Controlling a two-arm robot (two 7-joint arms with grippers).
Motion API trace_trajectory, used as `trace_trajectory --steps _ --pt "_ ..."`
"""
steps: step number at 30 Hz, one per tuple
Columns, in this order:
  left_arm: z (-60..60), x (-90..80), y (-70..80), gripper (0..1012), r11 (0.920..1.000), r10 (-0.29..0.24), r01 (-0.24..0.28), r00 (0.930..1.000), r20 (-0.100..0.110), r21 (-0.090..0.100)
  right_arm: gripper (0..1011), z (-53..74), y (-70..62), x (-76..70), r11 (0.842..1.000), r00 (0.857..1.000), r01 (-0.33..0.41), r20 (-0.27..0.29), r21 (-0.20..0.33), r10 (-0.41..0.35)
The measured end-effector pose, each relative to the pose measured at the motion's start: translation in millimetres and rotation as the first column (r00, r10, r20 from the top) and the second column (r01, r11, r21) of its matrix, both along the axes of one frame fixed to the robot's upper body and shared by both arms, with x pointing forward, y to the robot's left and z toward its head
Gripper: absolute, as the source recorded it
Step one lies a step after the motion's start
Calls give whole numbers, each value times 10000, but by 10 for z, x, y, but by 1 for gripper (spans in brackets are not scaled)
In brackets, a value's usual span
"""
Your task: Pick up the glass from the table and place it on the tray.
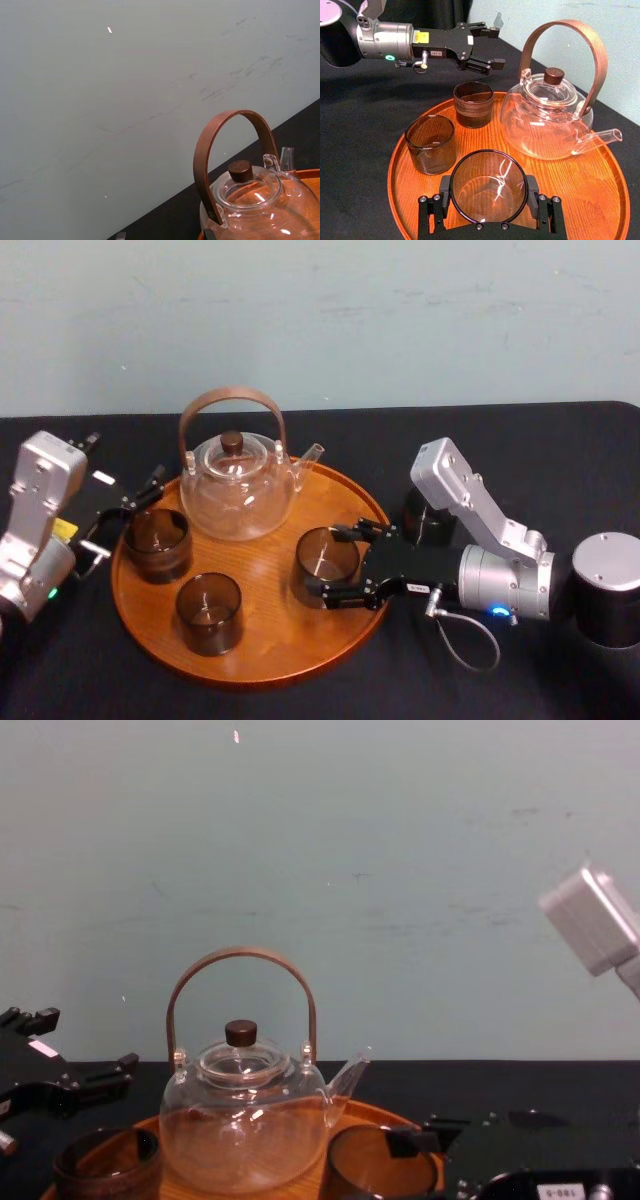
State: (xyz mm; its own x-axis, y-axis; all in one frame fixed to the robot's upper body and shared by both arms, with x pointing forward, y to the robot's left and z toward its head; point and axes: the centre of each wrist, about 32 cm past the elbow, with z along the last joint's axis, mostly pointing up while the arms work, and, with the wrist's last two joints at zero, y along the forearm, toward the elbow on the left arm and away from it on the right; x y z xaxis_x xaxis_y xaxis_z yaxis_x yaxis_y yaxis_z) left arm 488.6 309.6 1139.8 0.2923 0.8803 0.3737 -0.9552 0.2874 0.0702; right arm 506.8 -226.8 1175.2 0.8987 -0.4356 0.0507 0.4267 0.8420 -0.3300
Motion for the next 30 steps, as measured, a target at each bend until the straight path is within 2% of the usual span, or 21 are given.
trace_trajectory --steps 16,30 --pt "0 0 0 1001 10000 0 0 10000 0 0 902 -148 19 40 9998 9998 151 -132 -131 -152" --pt "0 0 0 1001 10000 1 -1 10000 0 1 902 -208 21 44 9996 9996 239 -163 -180 -242"
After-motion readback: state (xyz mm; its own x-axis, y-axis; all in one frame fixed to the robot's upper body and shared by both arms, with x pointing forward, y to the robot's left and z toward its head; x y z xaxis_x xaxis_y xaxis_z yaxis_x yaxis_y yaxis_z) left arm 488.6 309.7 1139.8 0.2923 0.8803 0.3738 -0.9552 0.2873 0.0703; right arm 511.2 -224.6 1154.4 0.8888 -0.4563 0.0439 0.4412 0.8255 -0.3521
